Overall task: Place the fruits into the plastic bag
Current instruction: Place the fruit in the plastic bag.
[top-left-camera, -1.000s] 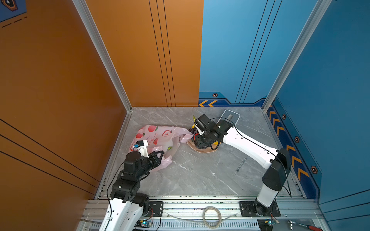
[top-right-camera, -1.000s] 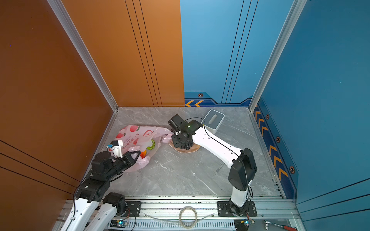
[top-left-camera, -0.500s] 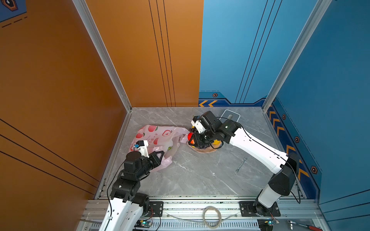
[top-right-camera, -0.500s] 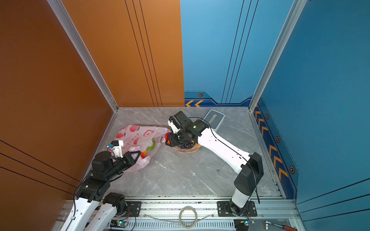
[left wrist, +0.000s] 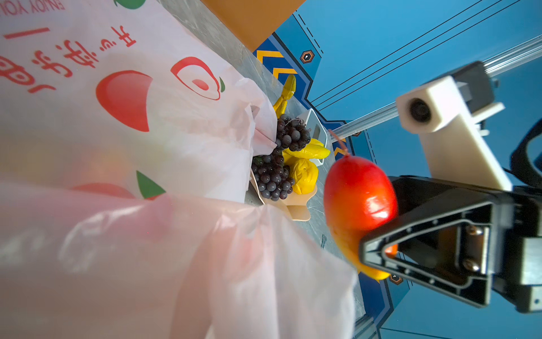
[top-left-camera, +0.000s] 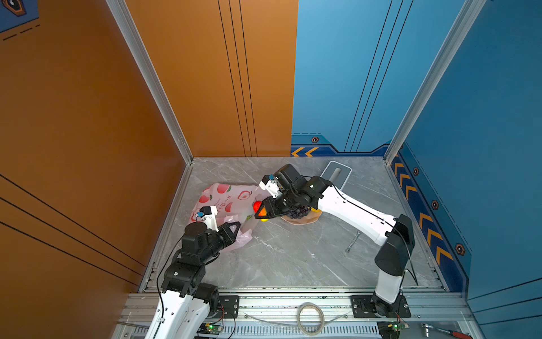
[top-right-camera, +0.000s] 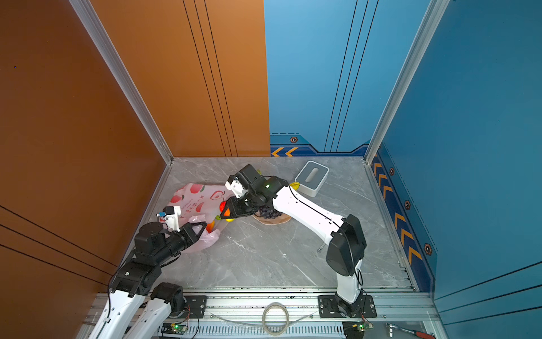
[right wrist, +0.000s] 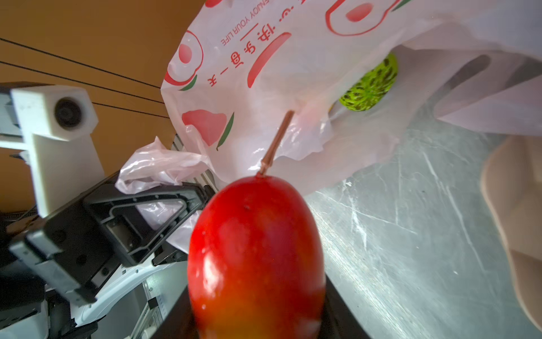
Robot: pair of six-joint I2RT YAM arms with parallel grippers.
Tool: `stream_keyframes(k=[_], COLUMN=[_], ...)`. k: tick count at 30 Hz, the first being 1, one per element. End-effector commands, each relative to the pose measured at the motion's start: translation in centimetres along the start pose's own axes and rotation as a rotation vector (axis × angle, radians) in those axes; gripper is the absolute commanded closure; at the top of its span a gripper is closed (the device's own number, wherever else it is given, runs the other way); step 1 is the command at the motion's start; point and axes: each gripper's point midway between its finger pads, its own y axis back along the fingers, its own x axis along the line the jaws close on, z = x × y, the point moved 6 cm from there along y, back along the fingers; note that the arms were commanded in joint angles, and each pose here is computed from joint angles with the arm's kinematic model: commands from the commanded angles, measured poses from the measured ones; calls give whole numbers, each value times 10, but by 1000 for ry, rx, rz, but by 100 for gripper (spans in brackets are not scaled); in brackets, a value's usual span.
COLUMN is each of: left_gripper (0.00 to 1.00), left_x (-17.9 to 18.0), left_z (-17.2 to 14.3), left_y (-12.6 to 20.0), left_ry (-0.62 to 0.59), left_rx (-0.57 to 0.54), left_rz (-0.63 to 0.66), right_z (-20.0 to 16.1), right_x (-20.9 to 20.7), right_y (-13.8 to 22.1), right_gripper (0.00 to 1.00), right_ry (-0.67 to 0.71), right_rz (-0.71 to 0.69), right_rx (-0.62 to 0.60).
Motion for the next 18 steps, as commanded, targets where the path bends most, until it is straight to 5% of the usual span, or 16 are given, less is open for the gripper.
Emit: stream_keyframes(k=[1, 18], left_gripper=[100, 100], left_x=[-7, -17], left_z=[4, 7], left_y=[8, 23], left_ry=[-17, -51], left_rx=[-6, -47], left_rz=[-14, -36], right_z=[7, -13], right_x=[10, -13], right_y=[-11, -76], right_gripper=[67, 67], right_ry=[4, -50], right_rz=[57, 52], right_rx=[20, 177])
